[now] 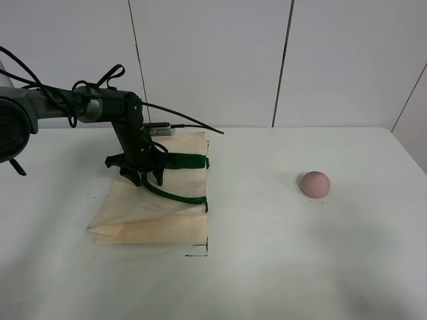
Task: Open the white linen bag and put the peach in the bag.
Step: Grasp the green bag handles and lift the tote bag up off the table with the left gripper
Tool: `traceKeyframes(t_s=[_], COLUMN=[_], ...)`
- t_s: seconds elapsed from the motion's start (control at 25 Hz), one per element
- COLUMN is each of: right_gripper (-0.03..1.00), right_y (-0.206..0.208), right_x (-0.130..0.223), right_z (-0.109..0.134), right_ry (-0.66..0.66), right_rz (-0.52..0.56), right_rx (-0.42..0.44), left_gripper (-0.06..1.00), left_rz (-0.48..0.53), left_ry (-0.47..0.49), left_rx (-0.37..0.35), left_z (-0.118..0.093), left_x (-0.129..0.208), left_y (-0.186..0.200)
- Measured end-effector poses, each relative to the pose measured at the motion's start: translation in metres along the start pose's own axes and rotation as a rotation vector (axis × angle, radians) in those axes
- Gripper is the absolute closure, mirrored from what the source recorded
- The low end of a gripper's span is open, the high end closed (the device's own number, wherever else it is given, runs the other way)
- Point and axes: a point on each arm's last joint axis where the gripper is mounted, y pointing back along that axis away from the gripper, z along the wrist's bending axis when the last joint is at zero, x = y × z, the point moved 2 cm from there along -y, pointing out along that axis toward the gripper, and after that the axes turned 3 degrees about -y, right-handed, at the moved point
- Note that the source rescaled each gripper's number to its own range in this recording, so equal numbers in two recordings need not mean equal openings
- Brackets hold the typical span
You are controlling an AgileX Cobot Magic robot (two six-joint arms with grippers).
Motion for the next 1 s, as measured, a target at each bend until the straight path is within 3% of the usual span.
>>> traceKeyframes(t_s=[0.08,0.24,0.28,0.56,0.72,1.0], right_gripper=[-0.03,-0.03,-0.03,-0.03,-0.03,-0.03], right_y=[0.0,0.0,0.0,0.0,0.0,0.0], right_x=[0.0,0.0,0.0,0.0,0.0,0.0], right_z=[0.0,0.0,0.0,0.0,0.0,0.0], right_ry=[0.0,0.0,0.0,0.0,0.0,-0.001], right_rz=[0.0,0.0,0.0,0.0,0.0,0.0], right_rx=[0.0,0.0,0.0,0.0,0.0,0.0], left_gripper=[0.34,0.87,0.94,0.94,0.94,0.94], left_rz=[0.001,0.005,0.002,-0.042,-0.157,-0.278], left_ry=[0.002,0.004,0.006,0.008,-0.004,-0.129], left_rx=[0.0,-0.01,-0.009,0.007,0.042,0.058], left_z=[0.0,0.002,0.002,0.001,-0.004,-0.006], left_x=[-0.001,-0.001,-0.001,-0.004,-0.014,-0.014], left_y=[0.001,0.002,0.003,0.033,0.104,0.221])
